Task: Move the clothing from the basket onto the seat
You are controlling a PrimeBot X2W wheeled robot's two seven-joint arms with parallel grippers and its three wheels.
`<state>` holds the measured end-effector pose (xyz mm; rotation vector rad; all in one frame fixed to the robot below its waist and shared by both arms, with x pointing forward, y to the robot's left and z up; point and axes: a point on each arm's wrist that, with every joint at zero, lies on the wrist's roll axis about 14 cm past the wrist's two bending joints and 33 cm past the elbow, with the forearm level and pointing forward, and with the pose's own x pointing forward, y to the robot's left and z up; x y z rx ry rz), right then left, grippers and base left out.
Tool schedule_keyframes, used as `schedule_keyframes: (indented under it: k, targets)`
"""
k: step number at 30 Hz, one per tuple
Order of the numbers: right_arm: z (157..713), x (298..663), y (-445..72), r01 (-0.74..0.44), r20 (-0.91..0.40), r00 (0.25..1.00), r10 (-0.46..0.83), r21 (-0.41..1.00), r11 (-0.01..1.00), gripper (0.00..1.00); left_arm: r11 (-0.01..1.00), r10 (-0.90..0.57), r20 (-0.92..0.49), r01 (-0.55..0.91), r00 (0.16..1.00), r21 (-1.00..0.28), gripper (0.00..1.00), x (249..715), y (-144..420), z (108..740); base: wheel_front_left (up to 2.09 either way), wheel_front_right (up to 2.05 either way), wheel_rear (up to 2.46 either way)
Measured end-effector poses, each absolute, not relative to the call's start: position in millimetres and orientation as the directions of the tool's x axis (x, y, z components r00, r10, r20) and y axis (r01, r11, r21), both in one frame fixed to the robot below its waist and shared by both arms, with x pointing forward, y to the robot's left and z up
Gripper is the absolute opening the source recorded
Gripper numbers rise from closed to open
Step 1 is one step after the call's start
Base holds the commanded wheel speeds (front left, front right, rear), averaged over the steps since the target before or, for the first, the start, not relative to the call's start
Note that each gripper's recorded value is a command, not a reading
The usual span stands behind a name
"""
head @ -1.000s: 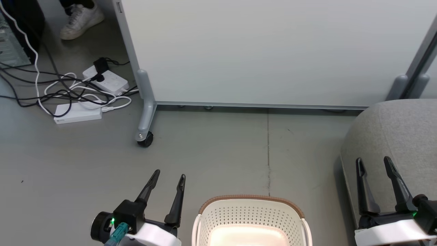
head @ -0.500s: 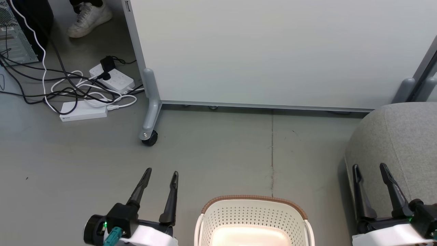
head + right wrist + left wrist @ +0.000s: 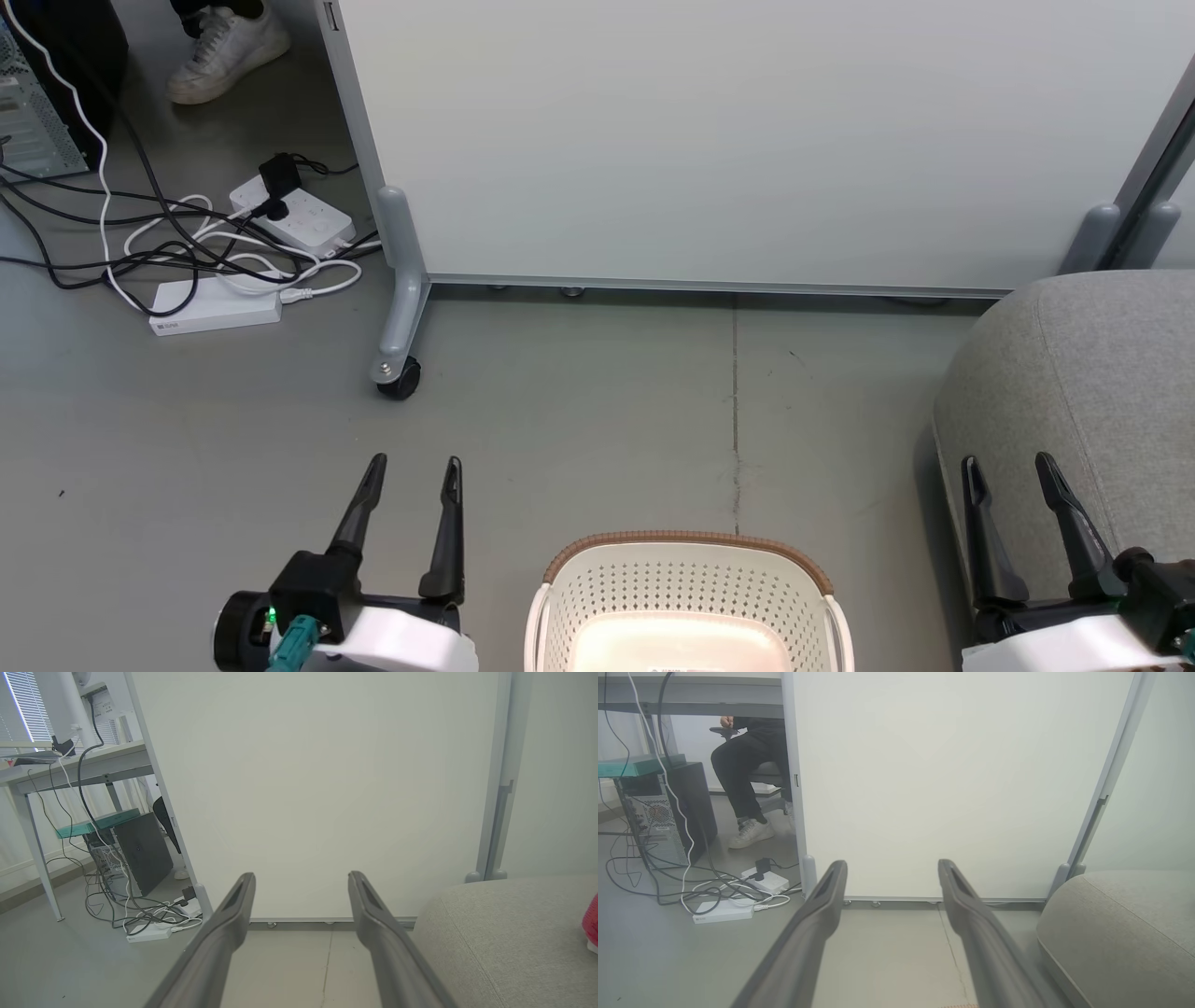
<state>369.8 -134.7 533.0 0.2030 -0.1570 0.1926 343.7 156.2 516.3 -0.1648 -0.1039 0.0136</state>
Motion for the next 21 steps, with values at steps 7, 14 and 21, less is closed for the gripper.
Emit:
schedule_keyframes:
  k: [7,14,21]
  targets:
    - [531,369,-136,-0.200,0.169,0.971,0.169,0.184,0.962,1.00,0.987,-0.013,0.069,0.024,0.998,-0.161,1.00,343,148,505,0.00,0.00,0.00]
    - [531,368,-137,-0.197,0.168,0.971,0.167,0.178,0.964,1.00,0.982,-0.058,0.062,0.068,0.996,-0.174,1.00,343,141,502,0.00,0.00,0.00]
    - [531,368,-139,-0.192,0.166,0.973,0.163,0.175,0.966,1.00,0.974,-0.072,0.107,0.093,0.992,-0.207,1.00,345,140,516,0.00,0.00,0.00]
